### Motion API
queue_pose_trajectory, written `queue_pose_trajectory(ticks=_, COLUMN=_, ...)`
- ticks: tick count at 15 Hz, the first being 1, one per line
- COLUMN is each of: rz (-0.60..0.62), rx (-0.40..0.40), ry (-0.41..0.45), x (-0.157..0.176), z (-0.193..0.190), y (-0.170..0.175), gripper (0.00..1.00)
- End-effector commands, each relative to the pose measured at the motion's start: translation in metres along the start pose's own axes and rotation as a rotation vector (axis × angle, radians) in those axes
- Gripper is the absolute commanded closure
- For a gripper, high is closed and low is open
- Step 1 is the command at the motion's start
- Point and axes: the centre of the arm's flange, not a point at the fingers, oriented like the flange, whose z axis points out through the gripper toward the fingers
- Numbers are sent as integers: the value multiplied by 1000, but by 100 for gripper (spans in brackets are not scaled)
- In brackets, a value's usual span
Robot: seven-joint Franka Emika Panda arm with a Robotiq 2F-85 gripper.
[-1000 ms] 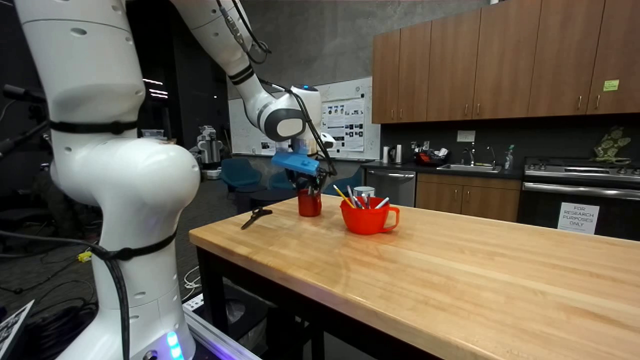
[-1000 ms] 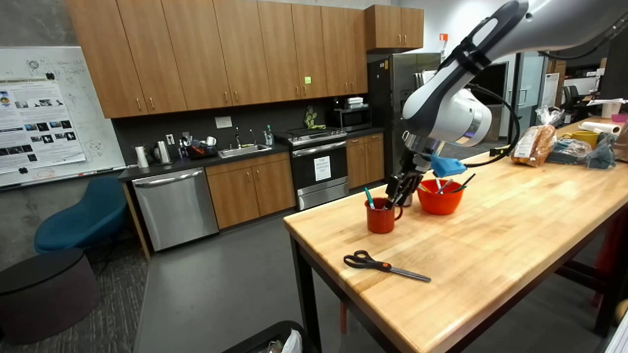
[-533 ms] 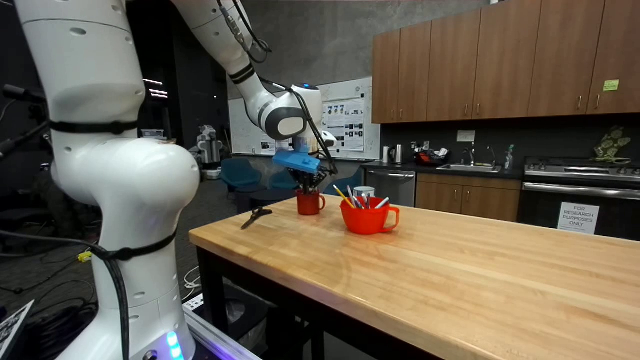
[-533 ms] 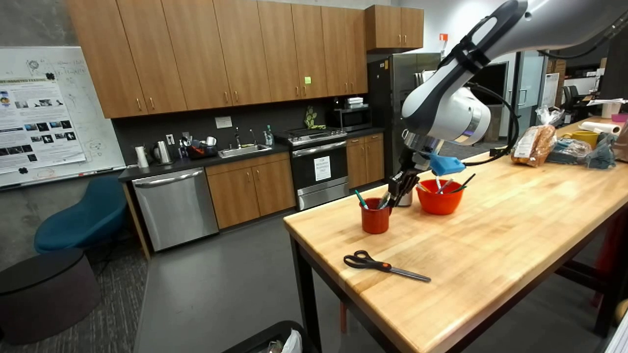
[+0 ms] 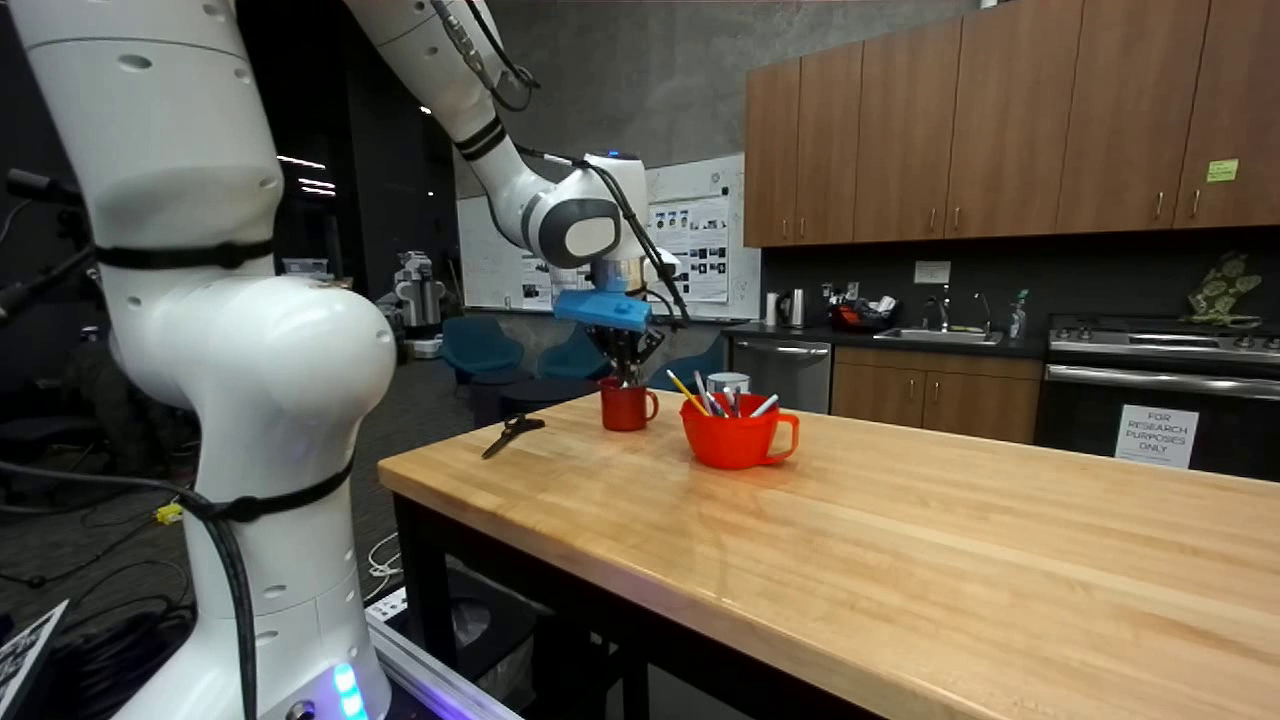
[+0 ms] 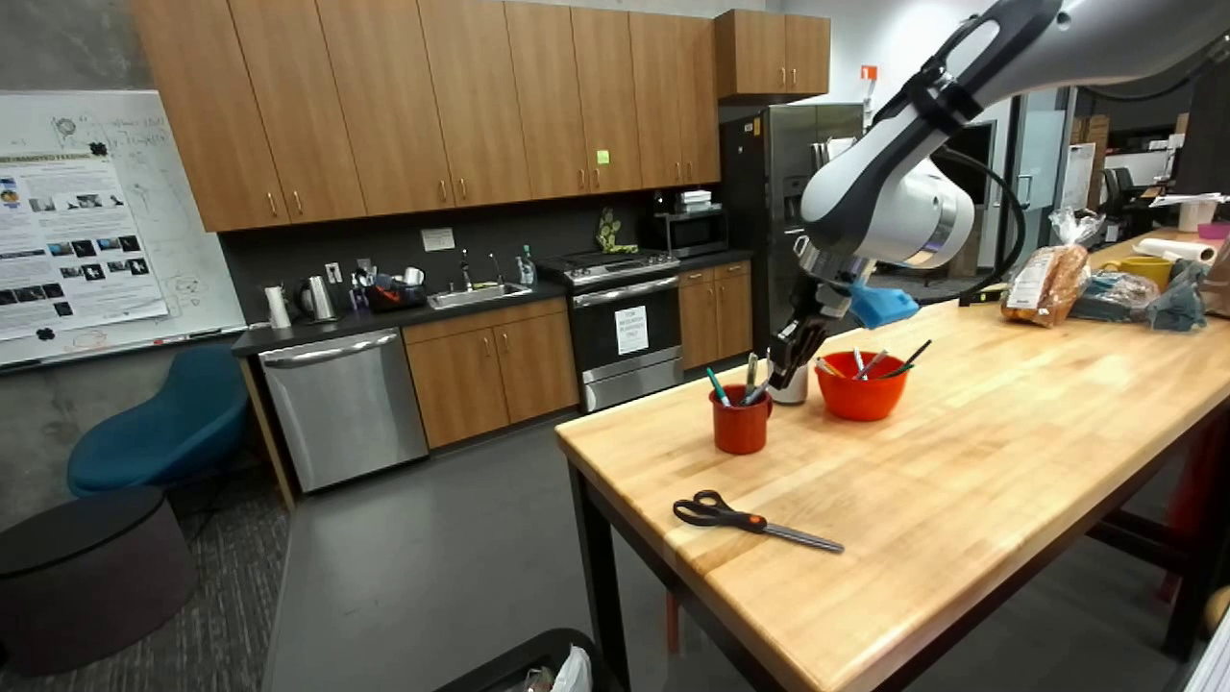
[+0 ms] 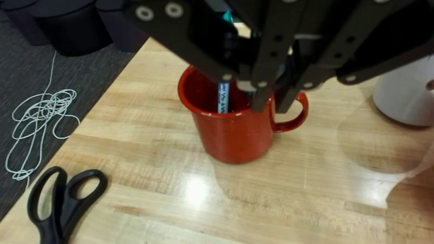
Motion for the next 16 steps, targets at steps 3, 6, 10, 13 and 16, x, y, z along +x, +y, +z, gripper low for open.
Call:
queue_pose_trajectory(ticks=3, rz=-37, rx=-66, ry=-29, x=-2, z=-62, y=5, gripper=97)
queue_pose_trajectory(ticks=6, rz=-56, rx=-92, ry=-53, x=-8, z=-90, y=14, gripper=97)
queue_pose_trajectory(ticks=10, rz=-73, rx=-99, ry=-86, x=-18, z=-128, y=28, gripper=97)
queue_pose_trajectory(ticks=13, rz=-68, rx=-110, ry=-114, x=-26, z=-152, y=42, gripper=97)
queue_pose_trajectory(ticks=16, rz=-54, rx=-156, ry=-126, x=-30, z=-170, y=59, gripper=97)
